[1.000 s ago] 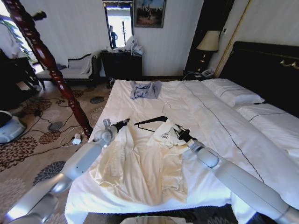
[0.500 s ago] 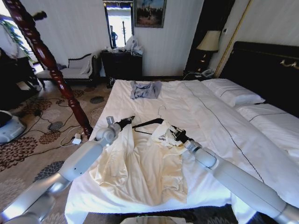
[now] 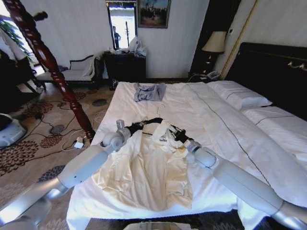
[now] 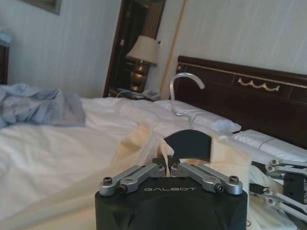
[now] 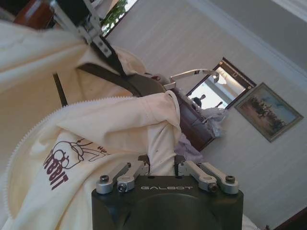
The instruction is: Pick up the clothes from the bed and hang them on the clothes hanger.
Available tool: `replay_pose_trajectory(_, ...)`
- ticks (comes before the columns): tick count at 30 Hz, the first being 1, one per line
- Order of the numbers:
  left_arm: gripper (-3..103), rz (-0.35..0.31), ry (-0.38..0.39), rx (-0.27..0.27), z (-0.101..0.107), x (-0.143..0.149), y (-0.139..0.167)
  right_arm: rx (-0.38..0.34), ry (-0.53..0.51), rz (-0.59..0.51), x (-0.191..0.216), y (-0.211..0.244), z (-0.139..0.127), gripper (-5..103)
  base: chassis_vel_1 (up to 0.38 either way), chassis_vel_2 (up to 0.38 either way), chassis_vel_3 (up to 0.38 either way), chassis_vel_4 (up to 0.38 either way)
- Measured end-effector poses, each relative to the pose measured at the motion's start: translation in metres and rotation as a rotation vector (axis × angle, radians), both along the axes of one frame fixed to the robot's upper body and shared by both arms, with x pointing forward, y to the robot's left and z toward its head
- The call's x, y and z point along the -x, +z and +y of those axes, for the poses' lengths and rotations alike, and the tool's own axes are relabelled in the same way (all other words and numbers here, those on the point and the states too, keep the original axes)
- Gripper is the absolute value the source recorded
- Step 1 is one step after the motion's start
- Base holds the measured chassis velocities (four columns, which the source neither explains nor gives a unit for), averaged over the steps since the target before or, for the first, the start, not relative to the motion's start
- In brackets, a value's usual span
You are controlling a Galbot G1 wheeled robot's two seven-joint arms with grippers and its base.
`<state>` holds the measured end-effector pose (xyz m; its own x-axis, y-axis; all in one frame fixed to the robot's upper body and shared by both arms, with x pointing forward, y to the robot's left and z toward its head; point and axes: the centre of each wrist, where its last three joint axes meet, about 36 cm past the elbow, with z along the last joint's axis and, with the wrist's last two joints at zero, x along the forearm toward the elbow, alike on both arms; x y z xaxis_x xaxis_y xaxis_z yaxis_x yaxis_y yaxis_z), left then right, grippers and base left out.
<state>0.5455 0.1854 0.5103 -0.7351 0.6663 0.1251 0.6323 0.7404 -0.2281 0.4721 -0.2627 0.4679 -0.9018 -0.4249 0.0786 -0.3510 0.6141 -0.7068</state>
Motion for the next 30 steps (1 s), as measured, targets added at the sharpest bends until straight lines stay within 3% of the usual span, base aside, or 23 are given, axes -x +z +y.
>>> replay_pose_trajectory(17,0,-0.098,-0.077,-0.006,-0.002,0.007,0.043,-0.066,-0.005,-0.082,-0.005,0.035,0.012,20,0.000,0.000,0.000,0.000)
replay_pose_trajectory(26,0,-0.212,-0.058,-0.031,0.008,0.013,0.085,-0.102,-0.024,-0.220,-0.021,0.060,0.027,20,0.000,0.000,0.000,0.000)
replay_pose_trajectory(28,0,-0.221,-0.053,-0.030,0.009,0.012,0.089,-0.103,-0.026,-0.235,-0.023,0.063,0.029,20,0.000,0.000,0.000,0.000)
replay_pose_trajectory(30,0,-0.253,-0.038,-0.007,0.009,0.012,0.107,-0.091,-0.028,-0.320,-0.033,0.080,0.034,20,0.000,0.000,0.000,0.000)
